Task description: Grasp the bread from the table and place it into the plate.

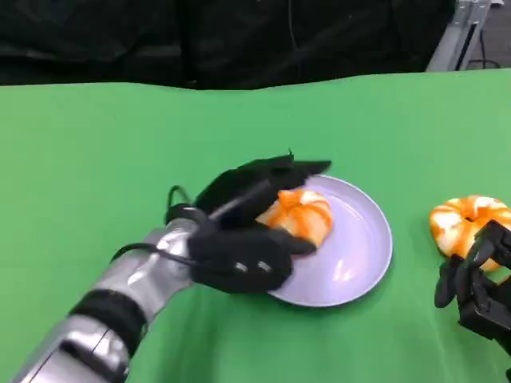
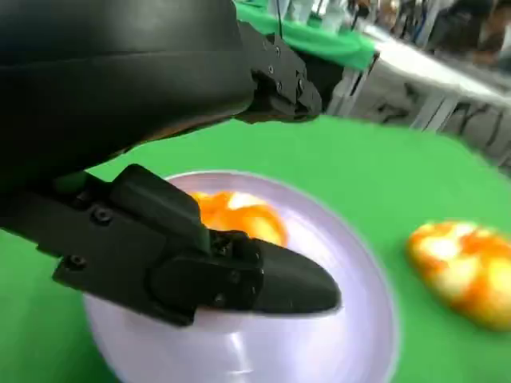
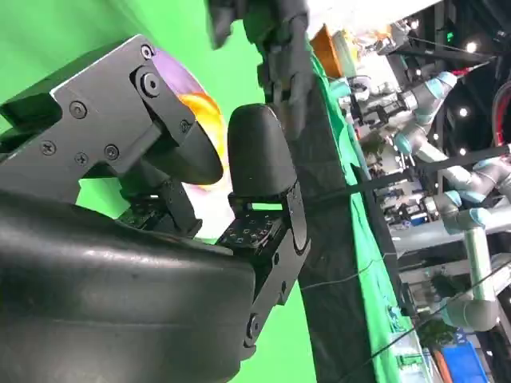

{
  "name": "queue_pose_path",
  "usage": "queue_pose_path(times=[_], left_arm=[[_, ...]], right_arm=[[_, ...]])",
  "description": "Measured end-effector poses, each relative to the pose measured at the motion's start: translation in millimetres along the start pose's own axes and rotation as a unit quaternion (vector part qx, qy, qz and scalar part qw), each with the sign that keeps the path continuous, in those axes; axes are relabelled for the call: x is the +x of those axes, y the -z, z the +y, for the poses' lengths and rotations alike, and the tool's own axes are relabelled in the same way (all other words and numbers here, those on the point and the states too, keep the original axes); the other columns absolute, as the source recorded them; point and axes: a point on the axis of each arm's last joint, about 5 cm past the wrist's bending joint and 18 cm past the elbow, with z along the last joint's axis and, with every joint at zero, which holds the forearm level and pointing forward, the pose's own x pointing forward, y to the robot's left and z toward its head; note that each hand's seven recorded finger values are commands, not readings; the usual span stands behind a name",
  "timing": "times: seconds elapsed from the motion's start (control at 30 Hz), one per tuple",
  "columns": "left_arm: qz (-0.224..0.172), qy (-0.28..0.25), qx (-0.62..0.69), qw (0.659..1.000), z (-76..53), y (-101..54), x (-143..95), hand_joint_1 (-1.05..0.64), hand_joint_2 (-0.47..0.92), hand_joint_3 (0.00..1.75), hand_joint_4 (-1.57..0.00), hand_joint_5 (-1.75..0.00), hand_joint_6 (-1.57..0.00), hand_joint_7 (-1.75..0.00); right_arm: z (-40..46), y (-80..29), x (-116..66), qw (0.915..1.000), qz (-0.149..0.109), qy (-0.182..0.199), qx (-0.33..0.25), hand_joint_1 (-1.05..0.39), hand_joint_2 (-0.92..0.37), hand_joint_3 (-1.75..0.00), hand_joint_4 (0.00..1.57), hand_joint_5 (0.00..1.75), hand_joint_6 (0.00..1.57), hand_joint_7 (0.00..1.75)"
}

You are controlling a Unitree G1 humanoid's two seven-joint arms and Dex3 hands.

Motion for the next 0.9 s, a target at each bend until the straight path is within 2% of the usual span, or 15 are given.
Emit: queue_pose_path(times=[0.03, 0.07, 0.1, 0.17, 0.2, 0.27, 0.3, 0.4, 0.53, 0.7, 0.9], left_arm=[[-0.001, -0.011, -0.034, 0.999, 1.5, 1.8, -4, -0.11, 0.92, 0.44, -0.87, -0.34, -0.82, -0.19], [-0.002, -0.025, -0.071, 0.997, 3.6, 4.1, -10, -0.09, 0.89, 0.54, -0.97, -0.48, -0.97, -0.21], [-0.003, -0.037, -0.108, 0.993, 6.1, 7.1, -16, -0.08, 0.82, 0.68, -0.97, -0.68, -1.06, -0.23], [-0.005, -0.052, -0.179, 0.982, 10.9, 14.3, -29, -0.08, 0.74, 0.84, -0.95, -0.88, -1.13, -0.25], [-0.007, -0.057, -0.205, 0.977, 12.9, 17.2, -34, -0.11, 0.67, 0.94, -0.92, -1.22, -1.11, -0.58], [-0.005, -0.061, -0.260, 0.964, 16.1, 22.9, -46, -0.12, 0.59, 1.10, -0.89, -1.49, -0.98, -1.08], [-0.001, -0.062, -0.280, 0.958, 16.6, 25.6, -52, -0.11, 0.56, 1.19, -0.87, -1.55, -0.93, -1.23], [0.001, -0.066, -0.362, 0.930, 17.5, 34.9, -78, -0.09, 0.52, 1.28, -0.87, -1.70, -0.86, -1.49], [0.005, -0.063, -0.473, 0.879, 13.5, 48.6, -108, -0.11, 0.55, 1.22, -0.92, -1.74, -0.84, -1.67], [0.004, -0.059, -0.584, 0.810, 11.4, 62.3, -134, -0.15, 0.53, 1.18, -0.89, -1.75, -0.81, -1.68], [0.006, -0.029, -0.666, 0.745, 7.3, 77.3, -150, -0.19, 0.52, 1.05, -0.88, -1.75, -0.80, -1.68]], right_arm=[[0.3, 0.0, 0.3, 1.0000, 0.000, -0.001, 0.000, -0.05, -0.43, -1.50, 0.93, 1.75, 0.76, 1.74], [0.3, 0.0, 0.4, 1.0000, 0.000, -0.001, 0.000, -0.05, -0.43, -1.50, 0.93, 1.75, 0.76, 1.74], [0.2, -0.1, 0.4, 1.0000, 0.000, -0.001, 0.000, -0.05, -0.43, -1.49, 0.94, 1.75, 0.76, 1.74], [0.0, 0.0, 0.2, 1.0000, 0.000, 0.000, 0.000, -0.05, -0.43, -1.49, 0.94, 1.75, 0.76, 1.74], [-0.2, 0.0, 0.2, 1.0000, 0.000, 0.000, 0.000, -0.05, -0.44, -1.49, 0.93, 1.75, 0.76, 1.73], [0.0, 0.0, 0.5, 1.0000, 0.000, -0.002, 0.001, -0.05, -0.44, -1.48, 0.93, 1.75, 0.76, 1.73], [-0.1, -0.2, 0.5, 1.0000, 0.000, -0.001, 0.001, -0.05, -0.44, -1.48, 0.93, 1.75, 0.77, 1.73], [-0.8, -0.7, 1.0, 1.0000, 0.001, -0.001, 0.000, -0.05, -0.43, -1.48, 0.93, 1.75, 0.76, 1.74], [-2.1, 0.0, 1.4, 1.0000, 0.004, 0.000, 0.002, -0.06, -0.43, -1.47, 0.93, 1.75, 0.76, 1.74], [-6.3, -0.3, 3.3, 0.9999, 0.008, -0.004, 0.006, -0.05, -0.43, -1.48, 0.94, 1.75, 0.76, 1.73], [-10.0, -1.5, 3.7, 0.9999, 0.009, 0.005, 0.006, -0.07, -0.42, -1.48, 0.93, 1.75, 0.77, 1.72]])
